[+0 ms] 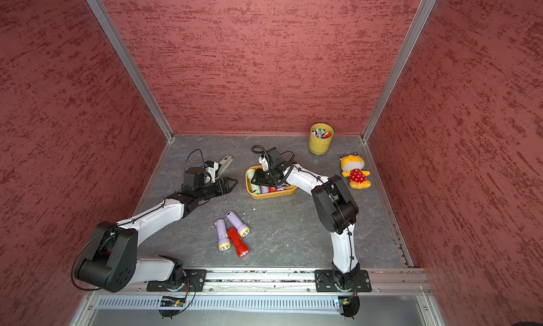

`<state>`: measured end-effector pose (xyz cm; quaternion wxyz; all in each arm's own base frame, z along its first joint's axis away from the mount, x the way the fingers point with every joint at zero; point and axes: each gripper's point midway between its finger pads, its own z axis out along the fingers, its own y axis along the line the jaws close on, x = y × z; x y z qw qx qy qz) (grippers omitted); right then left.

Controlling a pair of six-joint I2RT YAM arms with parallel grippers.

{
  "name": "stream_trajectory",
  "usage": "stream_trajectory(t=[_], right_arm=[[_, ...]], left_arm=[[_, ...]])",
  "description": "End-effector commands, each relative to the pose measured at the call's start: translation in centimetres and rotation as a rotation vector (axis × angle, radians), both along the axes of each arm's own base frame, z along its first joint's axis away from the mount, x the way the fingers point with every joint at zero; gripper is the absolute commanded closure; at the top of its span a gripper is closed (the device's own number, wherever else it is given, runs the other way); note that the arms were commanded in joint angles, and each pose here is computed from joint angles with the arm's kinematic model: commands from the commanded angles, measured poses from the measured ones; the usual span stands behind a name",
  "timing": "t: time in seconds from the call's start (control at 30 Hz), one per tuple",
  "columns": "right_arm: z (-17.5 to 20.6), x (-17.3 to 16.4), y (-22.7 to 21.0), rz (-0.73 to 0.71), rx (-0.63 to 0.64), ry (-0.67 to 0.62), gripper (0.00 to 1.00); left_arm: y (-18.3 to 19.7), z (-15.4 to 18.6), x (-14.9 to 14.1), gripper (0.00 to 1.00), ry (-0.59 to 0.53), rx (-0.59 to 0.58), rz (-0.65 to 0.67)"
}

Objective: Put the flashlights into the storage boxes
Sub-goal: Place the flashlight at the storage box.

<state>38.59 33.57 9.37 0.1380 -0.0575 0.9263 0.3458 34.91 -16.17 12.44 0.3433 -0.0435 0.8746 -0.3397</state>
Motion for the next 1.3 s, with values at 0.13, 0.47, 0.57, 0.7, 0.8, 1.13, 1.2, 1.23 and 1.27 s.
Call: stream_trajectory(t=[0.13,0.47,0.57,0.7,0.8,1.13,1.2,1.23,1.27], right_arm=[[0.1,0.0,-0.4,-0.046,-0.005,0.008,0.54],[0.7,-0.6,-0.6,-0.096,0.063,0.006,0.62],[0.5,-0.6,-0.8,-0.105,0.053,0.004,0.61],[0.4,-0.5,-0.8,-0.105,0.05,0.008,0.54],[0.4,-0.2,-1.1,-0.112,0.021,-0.006,0.53],[2.0,0.0,-2.7,-0.126,-0.07,-0.062,0.52],[2.5,0.1,-3.1,-0.132,-0.084,-0.078,0.52],[2.8,0.1,-3.3,-0.134,-0.089,-0.087,0.52],[3.0,0.0,-3.4,-0.135,-0.094,-0.094,0.52]], left_arm=[[0.3,0.7,-0.1,0.19,-0.028,0.004,-0.003],[0.2,0.7,0.0,0.19,-0.031,0.002,-0.005],[0.2,0.7,0.0,0.19,-0.029,0.001,-0.006],[0.1,0.7,0.1,0.19,-0.03,0.0,-0.007],[0.1,0.7,0.1,0.19,-0.029,-0.001,-0.006],[0.1,1.1,0.2,0.19,-0.037,0.002,-0.007],[0.1,1.1,0.2,0.19,-0.037,0.004,-0.006],[0.1,1.0,0.2,0.19,-0.036,0.004,-0.006],[0.1,1.1,0.3,0.19,-0.038,0.004,-0.007]])
